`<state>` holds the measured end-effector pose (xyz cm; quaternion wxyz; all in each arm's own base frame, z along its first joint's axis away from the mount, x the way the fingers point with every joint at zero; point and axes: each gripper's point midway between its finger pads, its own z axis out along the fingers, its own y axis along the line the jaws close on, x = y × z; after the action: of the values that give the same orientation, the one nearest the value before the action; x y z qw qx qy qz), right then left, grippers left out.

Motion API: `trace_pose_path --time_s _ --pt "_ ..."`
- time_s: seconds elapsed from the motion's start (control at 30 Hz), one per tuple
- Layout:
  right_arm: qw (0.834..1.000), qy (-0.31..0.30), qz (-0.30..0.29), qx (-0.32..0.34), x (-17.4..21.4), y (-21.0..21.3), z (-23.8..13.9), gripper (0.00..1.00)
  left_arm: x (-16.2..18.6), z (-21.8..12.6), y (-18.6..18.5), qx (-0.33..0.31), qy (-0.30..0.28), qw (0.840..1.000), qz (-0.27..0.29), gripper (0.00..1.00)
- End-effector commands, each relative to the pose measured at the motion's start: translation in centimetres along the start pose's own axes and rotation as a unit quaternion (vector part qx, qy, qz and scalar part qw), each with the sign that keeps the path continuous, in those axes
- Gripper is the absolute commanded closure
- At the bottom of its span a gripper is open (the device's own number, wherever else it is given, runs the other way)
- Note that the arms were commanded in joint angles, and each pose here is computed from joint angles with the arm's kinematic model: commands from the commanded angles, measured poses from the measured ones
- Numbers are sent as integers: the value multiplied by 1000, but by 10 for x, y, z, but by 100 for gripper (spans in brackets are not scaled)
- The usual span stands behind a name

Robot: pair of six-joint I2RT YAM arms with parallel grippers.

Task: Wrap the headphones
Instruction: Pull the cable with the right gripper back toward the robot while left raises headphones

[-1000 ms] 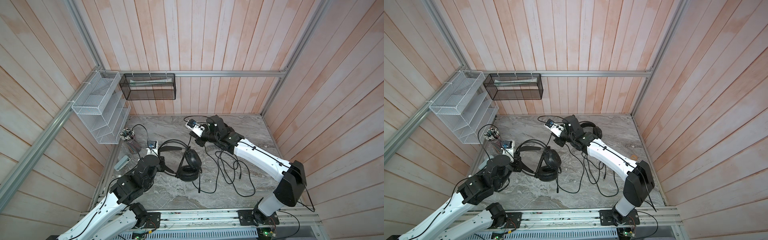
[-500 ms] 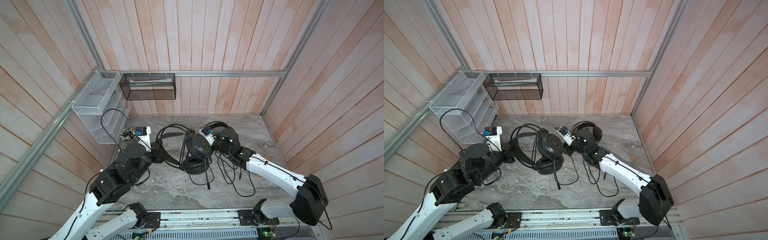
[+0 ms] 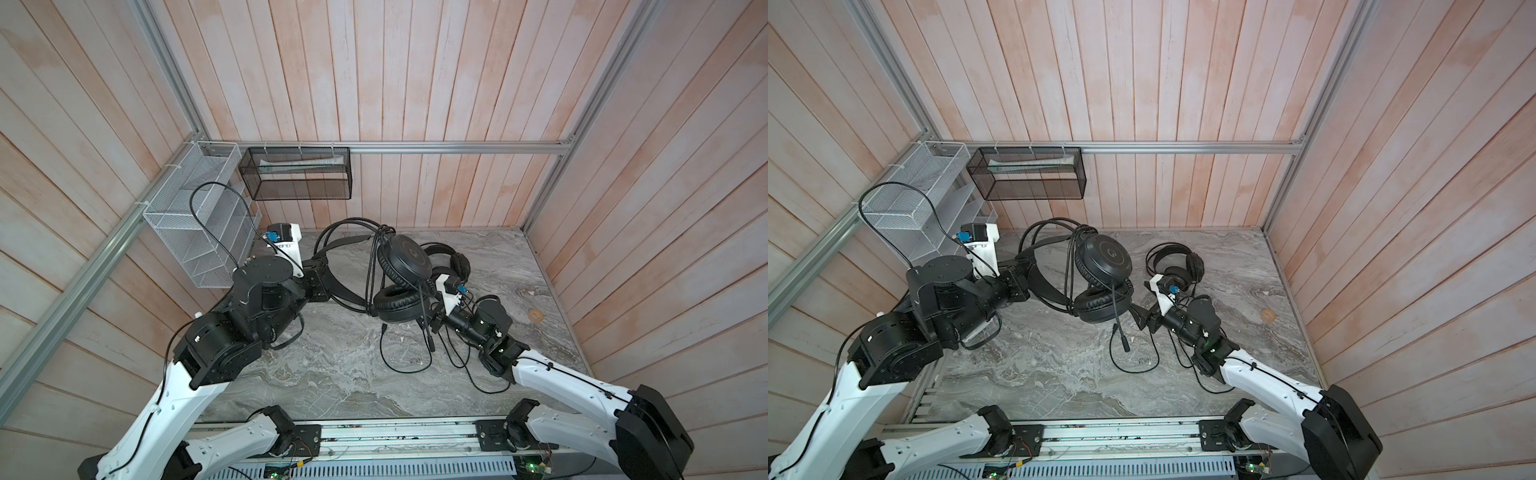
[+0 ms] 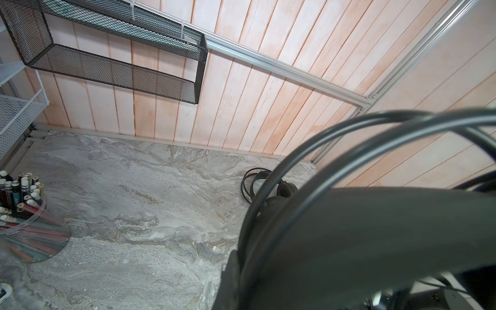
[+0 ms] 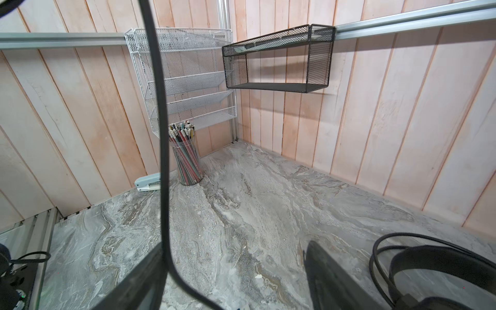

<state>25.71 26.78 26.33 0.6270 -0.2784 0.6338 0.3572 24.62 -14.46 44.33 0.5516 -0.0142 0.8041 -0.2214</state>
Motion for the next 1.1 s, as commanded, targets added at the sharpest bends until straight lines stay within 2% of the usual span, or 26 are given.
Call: trace_pose_path --time_s 0.0,0.37,0.6,0.67,0.7,0.77,0.83,0.97,1.07 --pt "997 -72 7 -6 -24 3 -11 19 -34 -11 -16 29 -42 998 -37 100" --pt "997 -9 33 -67 37 16 7 23 -61 -14 -27 32 -59 997 -35 100" --pt "995 58 59 -52 92 3 28 29 -70 -15 -27 27 -70 997 -34 100" --pt "994 67 66 -56 101 4 30 38 -71 -14 -25 22 -72 997 -33 100" --pt "993 72 71 -60 103 5 31 45 -72 -14 -23 17 -73 997 -32 100" --pt "991 86 77 -61 110 9 33 70 -72 -11 -19 8 -73 997 -33 100" --pt "991 101 70 -57 117 17 37 86 -74 -6 -11 -6 -76 996 -40 100" --pt "987 149 17 -56 138 50 49 100 -78 7 8 -35 -78 994 -68 100" --pt "982 170 -17 -79 148 88 55 100 -82 20 27 -63 -81 991 -91 100"
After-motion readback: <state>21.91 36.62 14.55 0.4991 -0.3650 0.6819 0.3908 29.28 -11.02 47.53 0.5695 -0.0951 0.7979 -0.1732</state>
